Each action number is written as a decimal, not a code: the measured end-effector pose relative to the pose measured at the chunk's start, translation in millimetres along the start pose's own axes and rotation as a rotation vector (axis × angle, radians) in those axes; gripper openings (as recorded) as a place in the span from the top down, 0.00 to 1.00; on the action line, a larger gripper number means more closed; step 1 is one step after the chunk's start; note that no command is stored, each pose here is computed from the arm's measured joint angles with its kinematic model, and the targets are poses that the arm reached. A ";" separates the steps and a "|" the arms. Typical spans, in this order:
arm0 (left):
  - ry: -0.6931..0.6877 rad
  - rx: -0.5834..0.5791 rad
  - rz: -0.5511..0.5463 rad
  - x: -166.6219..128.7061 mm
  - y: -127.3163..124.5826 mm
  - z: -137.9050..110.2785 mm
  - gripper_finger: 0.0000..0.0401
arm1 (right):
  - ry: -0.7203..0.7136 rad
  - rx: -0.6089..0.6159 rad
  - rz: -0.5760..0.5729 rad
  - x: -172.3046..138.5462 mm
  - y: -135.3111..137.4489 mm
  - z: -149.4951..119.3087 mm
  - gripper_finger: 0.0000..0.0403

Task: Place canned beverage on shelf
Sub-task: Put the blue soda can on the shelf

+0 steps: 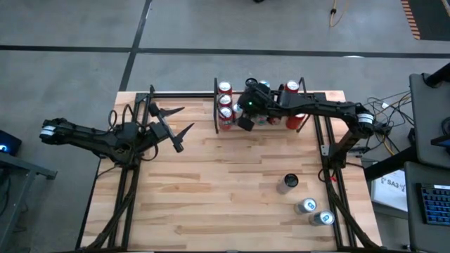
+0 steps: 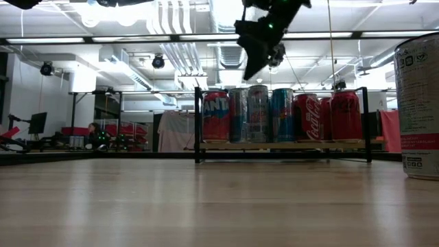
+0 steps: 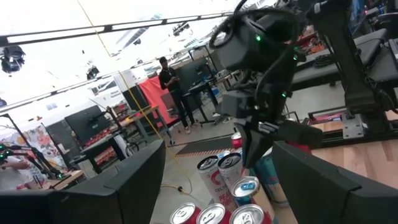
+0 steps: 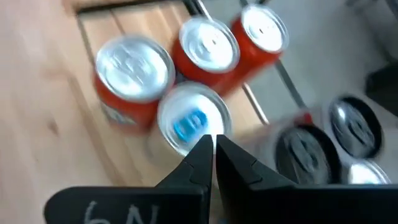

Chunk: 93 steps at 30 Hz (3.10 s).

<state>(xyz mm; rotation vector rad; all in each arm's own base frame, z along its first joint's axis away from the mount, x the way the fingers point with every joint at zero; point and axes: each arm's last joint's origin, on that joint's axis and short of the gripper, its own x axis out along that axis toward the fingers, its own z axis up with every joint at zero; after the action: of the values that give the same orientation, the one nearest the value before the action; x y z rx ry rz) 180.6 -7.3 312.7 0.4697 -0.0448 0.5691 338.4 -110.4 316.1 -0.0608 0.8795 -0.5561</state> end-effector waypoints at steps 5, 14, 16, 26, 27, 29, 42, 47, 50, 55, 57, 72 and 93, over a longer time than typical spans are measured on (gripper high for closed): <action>0.004 0.004 -0.003 0.0 -0.3 -0.5 0.31 | -0.069 0.024 0.044 5.8 -6.3 7.6 0.98; 0.011 0.024 -0.007 0.0 -0.8 -1.2 0.31 | -0.013 0.005 0.096 25.4 -5.1 2.6 0.98; 0.012 0.025 -0.006 0.0 -0.8 -1.3 0.31 | 0.004 -0.003 0.094 29.8 -4.5 1.1 0.98; 0.016 0.034 -0.006 0.1 -0.8 -1.8 0.31 | 0.006 -0.101 0.031 37.2 -6.5 1.4 0.98; 0.016 0.034 -0.006 0.1 -0.8 -1.8 0.31 | 0.000 -0.113 0.030 37.6 -6.4 2.0 0.98; 0.016 0.035 -0.006 0.1 -0.8 -1.8 0.31 | -0.009 -0.121 0.028 38.1 -6.4 2.7 0.98; 0.061 0.059 0.056 0.0 0.9 -3.3 0.31 | 0.016 -0.116 0.049 21.1 -9.7 13.2 0.98; 0.078 0.067 0.078 -0.1 1.5 -3.8 0.31 | 0.086 -0.115 0.150 10.6 -9.6 12.1 0.98; 0.078 0.067 0.078 -0.1 1.5 -3.9 0.31 | 0.100 -0.124 0.160 11.4 -9.0 10.3 0.98; 0.079 0.068 0.080 0.1 1.7 -4.0 0.31 | 0.143 -0.150 0.143 26.3 -7.3 5.8 0.98; 0.079 0.068 0.080 0.1 1.7 -4.1 0.31 | 0.154 -0.159 0.101 30.9 -7.3 5.4 0.98; 0.081 0.069 0.080 0.2 1.8 -4.3 0.31 | 0.093 -0.111 0.021 24.3 -14.3 18.4 0.98; 0.084 0.073 0.079 0.3 1.6 -4.7 0.31 | 0.100 -0.154 0.049 42.1 -7.5 15.1 0.98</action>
<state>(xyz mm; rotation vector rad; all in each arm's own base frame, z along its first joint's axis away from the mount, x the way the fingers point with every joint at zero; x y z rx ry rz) 179.5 -3.9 309.2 0.5161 0.0379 0.6687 367.7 -139.8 297.8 -0.1521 1.0181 -0.4480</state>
